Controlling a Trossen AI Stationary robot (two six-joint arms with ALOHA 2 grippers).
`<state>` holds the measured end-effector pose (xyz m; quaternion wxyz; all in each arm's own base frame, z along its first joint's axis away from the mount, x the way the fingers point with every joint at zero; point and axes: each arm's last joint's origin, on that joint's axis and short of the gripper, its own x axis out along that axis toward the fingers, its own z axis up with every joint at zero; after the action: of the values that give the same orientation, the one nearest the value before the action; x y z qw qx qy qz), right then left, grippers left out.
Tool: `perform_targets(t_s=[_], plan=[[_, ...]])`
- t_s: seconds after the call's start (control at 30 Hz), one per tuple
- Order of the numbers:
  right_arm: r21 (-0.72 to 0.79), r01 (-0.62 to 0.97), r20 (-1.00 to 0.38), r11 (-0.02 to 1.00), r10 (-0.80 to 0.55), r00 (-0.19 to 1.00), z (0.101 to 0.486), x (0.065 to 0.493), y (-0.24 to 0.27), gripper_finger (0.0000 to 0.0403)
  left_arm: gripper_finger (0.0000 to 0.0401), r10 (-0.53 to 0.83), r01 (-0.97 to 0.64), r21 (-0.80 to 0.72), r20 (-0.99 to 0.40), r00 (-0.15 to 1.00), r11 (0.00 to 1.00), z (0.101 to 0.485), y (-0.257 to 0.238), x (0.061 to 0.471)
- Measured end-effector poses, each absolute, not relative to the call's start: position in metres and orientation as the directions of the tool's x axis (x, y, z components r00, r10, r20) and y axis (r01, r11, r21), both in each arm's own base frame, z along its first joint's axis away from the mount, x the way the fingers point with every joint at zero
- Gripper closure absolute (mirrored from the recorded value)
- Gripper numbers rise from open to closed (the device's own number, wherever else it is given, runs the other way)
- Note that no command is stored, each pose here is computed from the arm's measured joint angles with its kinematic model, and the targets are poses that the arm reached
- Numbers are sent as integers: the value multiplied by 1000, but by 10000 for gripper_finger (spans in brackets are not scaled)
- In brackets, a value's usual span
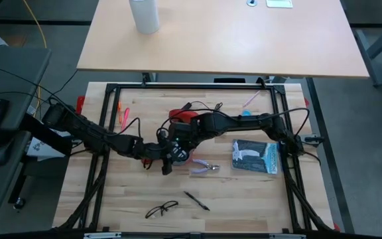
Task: Screw lightbulb
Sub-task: Insert the lightbulb into the desk lamp
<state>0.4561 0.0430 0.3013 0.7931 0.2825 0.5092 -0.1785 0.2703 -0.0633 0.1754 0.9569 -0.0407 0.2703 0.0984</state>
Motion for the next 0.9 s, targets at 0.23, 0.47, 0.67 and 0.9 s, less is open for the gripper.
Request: perform_targets(t_s=[0.23, 0.47, 0.67, 0.9], plan=[[276, 564, -908, 778, 19, 419, 301, 456, 45, 403, 197, 118, -189, -78, -537, 835, 979, 175, -69, 268], [278, 572, -908, 772, 18, 418, 301, 456, 45, 403, 197, 108, -181, -74, -566, 817, 981, 173, -70, 266], [262, 574, -908, 776, -3, 419, 301, 456, 47, 403, 197, 138, -196, -36, -587, 797, 980, 171, -68, 264], [255, 581, -910, 773, -12, 415, 301, 456, 47, 403, 197, 157, -206, -14, -598, 786, 978, 163, -68, 268]])
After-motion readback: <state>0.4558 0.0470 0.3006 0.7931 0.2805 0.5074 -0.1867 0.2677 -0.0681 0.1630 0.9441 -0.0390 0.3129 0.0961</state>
